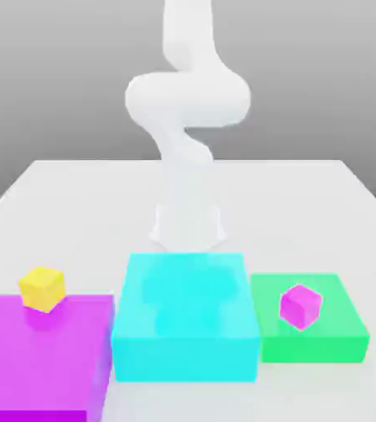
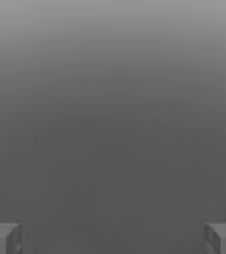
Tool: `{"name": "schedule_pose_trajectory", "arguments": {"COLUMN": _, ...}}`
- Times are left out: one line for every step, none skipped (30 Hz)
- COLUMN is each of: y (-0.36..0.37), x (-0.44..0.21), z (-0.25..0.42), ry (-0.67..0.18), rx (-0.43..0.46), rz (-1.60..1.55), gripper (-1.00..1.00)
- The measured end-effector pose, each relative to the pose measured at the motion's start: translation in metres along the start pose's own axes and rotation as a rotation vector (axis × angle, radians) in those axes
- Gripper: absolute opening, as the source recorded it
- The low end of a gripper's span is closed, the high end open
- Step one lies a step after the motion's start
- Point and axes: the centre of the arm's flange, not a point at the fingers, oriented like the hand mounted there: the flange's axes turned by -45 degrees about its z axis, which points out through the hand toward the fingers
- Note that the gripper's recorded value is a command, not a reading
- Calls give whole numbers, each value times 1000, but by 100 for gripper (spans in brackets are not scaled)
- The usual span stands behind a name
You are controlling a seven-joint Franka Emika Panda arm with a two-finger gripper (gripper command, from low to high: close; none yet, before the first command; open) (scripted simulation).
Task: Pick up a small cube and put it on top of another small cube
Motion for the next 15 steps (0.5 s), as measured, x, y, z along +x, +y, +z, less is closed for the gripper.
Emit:
{"name": "schedule_pose_trajectory", "arguments": {"y": -7, "x": 2, "z": 18, "ry": -27, "rx": 15, "rz": 1, "gripper": 0}}
{"name": "schedule_pose_trajectory", "arguments": {"y": -15, "x": 3, "z": 35, "ry": -53, "rx": 27, "rz": 2, "gripper": 0}}
{"name": "schedule_pose_trajectory", "arguments": {"y": -22, "x": 3, "z": 52, "ry": -78, "rx": 39, "rz": 2, "gripper": 0}}
{"name": "schedule_pose_trajectory", "arguments": {"y": -30, "x": 3, "z": 68, "ry": -104, "rx": 50, "rz": 2, "gripper": 0}}
{"name": "schedule_pose_trajectory", "arguments": {"y": -39, "x": 2, "z": 85, "ry": -129, "rx": 60, "rz": 2, "gripper": 0}}
{"name": "schedule_pose_trajectory", "arguments": {"y": -47, "x": 0, "z": 101, "ry": -154, "rx": 68, "rz": 1, "gripper": 0}}
{"name": "schedule_pose_trajectory", "arguments": {"y": -56, "x": -2, "z": 117, "ry": -180, "rx": 76, "rz": 0, "gripper": 0}}
{"name": "schedule_pose_trajectory", "arguments": {"y": -66, "x": -5, "z": 134, "ry": -205, "rx": 83, "rz": -1, "gripper": 0}}
{"name": "schedule_pose_trajectory", "arguments": {"y": -75, "x": -9, "z": 150, "ry": -231, "rx": 89, "rz": -2, "gripper": 0}}
{"name": "schedule_pose_trajectory", "arguments": {"y": -85, "x": -14, "z": 165, "ry": -256, "rx": 95, "rz": -4, "gripper": 0}}
{"name": "schedule_pose_trajectory", "arguments": {"y": -95, "x": -19, "z": 181, "ry": -281, "rx": 99, "rz": -6, "gripper": 0}}
{"name": "schedule_pose_trajectory", "arguments": {"y": -105, "x": -25, "z": 197, "ry": -307, "rx": 103, "rz": -9, "gripper": 0}}
{"name": "schedule_pose_trajectory", "arguments": {"y": -115, "x": -32, "z": 212, "ry": -332, "rx": 105, "rz": -12, "gripper": 0}}
{"name": "schedule_pose_trajectory", "arguments": {"y": -125, "x": -39, "z": 227, "ry": -357, "rx": 107, "rz": -15, "gripper": 0}}
{"name": "schedule_pose_trajectory", "arguments": {"y": -135, "x": -47, "z": 242, "ry": -382, "rx": 108, "rz": -18, "gripper": 0}}
